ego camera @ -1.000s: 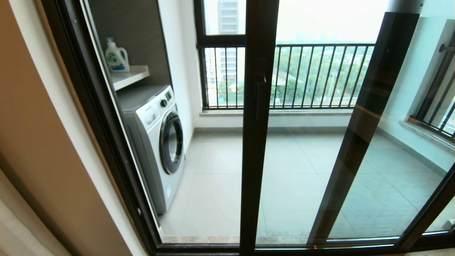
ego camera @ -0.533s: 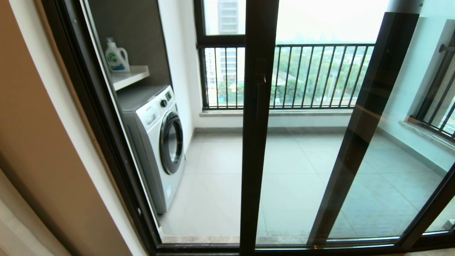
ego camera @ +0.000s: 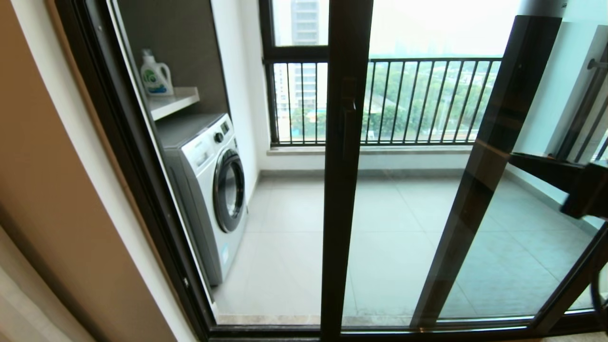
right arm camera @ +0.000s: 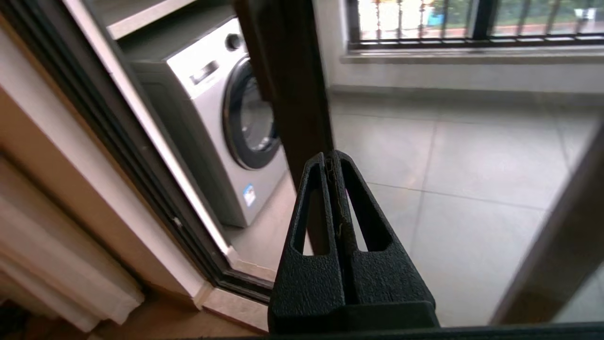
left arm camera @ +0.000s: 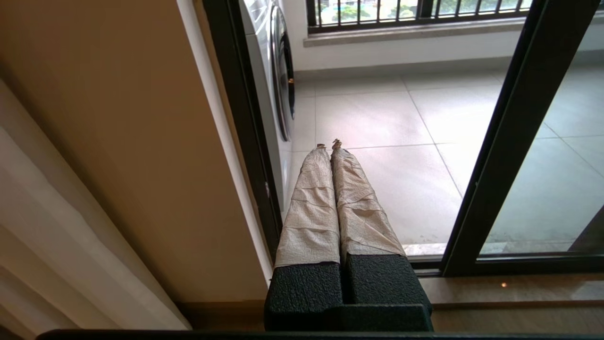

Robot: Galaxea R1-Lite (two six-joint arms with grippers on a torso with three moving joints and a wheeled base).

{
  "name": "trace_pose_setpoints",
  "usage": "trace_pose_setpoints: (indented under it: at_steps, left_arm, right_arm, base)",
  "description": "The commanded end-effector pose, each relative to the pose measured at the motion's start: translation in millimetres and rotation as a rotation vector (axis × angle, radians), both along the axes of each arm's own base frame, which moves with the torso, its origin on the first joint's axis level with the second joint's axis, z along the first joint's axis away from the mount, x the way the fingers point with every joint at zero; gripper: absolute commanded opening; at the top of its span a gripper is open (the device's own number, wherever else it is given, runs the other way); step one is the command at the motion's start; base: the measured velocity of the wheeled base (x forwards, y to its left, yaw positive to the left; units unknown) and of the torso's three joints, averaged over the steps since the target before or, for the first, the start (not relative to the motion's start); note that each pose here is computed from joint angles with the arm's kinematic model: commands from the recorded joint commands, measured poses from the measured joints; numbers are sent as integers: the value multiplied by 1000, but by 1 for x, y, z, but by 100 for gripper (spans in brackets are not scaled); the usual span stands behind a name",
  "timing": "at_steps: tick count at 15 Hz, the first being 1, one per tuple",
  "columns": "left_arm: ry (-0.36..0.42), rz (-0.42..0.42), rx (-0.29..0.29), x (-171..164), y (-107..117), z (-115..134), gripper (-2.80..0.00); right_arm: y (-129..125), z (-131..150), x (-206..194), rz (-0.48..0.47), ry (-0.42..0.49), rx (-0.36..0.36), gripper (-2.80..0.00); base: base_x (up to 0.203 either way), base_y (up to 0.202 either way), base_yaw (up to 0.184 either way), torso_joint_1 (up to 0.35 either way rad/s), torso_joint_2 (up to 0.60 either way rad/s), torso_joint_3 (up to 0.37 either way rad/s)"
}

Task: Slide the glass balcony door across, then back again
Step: Open the slid door

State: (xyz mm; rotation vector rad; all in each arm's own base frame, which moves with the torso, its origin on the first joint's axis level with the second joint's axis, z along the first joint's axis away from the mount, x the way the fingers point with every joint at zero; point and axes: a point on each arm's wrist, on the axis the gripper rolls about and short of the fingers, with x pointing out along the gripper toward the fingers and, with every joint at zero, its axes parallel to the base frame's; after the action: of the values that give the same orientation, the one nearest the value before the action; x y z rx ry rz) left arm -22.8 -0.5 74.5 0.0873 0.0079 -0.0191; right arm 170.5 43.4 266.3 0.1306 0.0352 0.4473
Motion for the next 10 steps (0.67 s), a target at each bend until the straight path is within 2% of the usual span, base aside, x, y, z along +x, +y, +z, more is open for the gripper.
trace_pose_setpoints:
  at_steps: [1, 3, 5, 8, 10]
  left_arm:
    - [2, -1, 2, 0, 0, 0, -280]
    - [2, -1, 0, 0, 0, 0, -280]
    - [2, -1, 0, 0, 0, 0, -280]
    - [2, 0, 0, 0, 0, 0, -280]
    - [2, -1, 1, 0, 0, 0, -280]
  right_arm:
    - [58, -6, 46, 136, 68, -31, -280]
    - [98, 3, 55, 163, 24, -61, -280]
    - [123, 3, 69, 165, 18, -78, -280]
    - [151, -7, 105, 152, 34, -90, -280]
    - [165, -18, 136, 101, 46, -98, -280]
  base:
    - [0, 0, 0, 0, 0, 0]
    - [0, 0, 0, 0, 0, 0]
    - [0, 0, 0, 0, 0, 0]
    - [0, 0, 0, 0, 0, 0]
    - [0, 0, 0, 0, 0, 0]
